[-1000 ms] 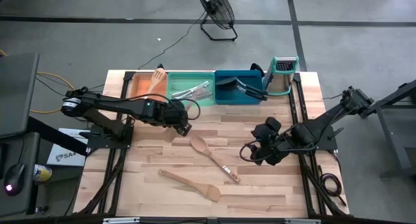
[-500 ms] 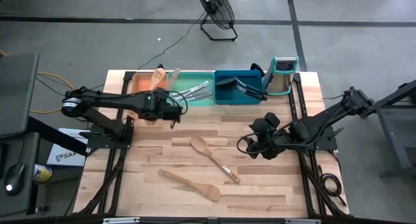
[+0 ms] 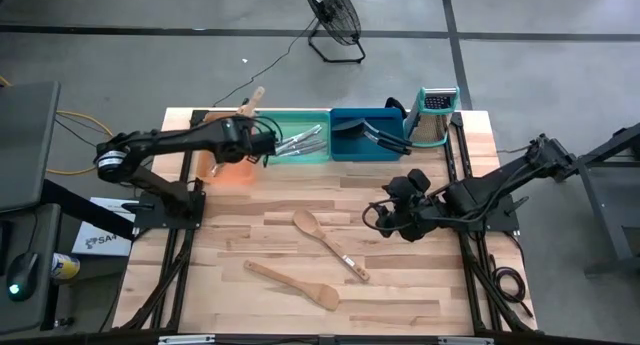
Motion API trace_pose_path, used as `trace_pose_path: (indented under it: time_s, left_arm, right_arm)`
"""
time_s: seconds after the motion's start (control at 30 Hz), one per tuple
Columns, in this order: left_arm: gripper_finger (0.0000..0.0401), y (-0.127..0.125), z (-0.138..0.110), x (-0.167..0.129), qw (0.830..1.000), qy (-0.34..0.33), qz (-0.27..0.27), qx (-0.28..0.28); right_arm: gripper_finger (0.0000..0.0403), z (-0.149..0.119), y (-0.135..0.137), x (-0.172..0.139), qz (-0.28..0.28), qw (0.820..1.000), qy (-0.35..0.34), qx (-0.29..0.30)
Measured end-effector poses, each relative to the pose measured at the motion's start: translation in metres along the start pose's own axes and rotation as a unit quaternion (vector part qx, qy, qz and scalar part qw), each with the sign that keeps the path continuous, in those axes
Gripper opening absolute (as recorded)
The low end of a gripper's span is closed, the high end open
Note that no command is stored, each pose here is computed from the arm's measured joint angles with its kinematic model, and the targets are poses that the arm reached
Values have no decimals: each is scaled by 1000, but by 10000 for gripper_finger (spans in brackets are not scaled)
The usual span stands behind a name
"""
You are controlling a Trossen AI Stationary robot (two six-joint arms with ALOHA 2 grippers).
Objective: Pick & Place Kitchen Items
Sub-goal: Put the brown serving spoon into the orange bin
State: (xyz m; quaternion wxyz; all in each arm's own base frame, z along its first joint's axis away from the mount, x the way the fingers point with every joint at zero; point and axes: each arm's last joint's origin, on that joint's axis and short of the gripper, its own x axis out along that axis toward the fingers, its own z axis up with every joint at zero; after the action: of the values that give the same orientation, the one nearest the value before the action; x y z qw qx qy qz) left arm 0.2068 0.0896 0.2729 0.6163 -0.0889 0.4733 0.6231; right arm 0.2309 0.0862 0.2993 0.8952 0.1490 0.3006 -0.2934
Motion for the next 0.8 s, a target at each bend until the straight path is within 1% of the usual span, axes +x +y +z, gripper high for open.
trace_pose_path:
  time_s: [0.13,0.33,0.53,0.7,0.8]
  left_arm:
    - [70,2,-1,19,999,22,14,-19]
    - [70,3,-1,41,999,33,18,-14]
    - [70,6,-4,60,998,50,21,-23]
    - [70,3,-11,76,997,74,-4,-24]
    - [70,1,-16,81,997,78,-12,-26]
  right_arm:
    - [270,0,0,0,0,1000,-2,10]
    - [270,0,0,0,1,1000,-2,16]
    - [270,1,1,0,2,1000,-3,18]
    - [270,1,1,0,2,1000,-3,18]
    - [270,1,1,0,2,1000,-3,18]
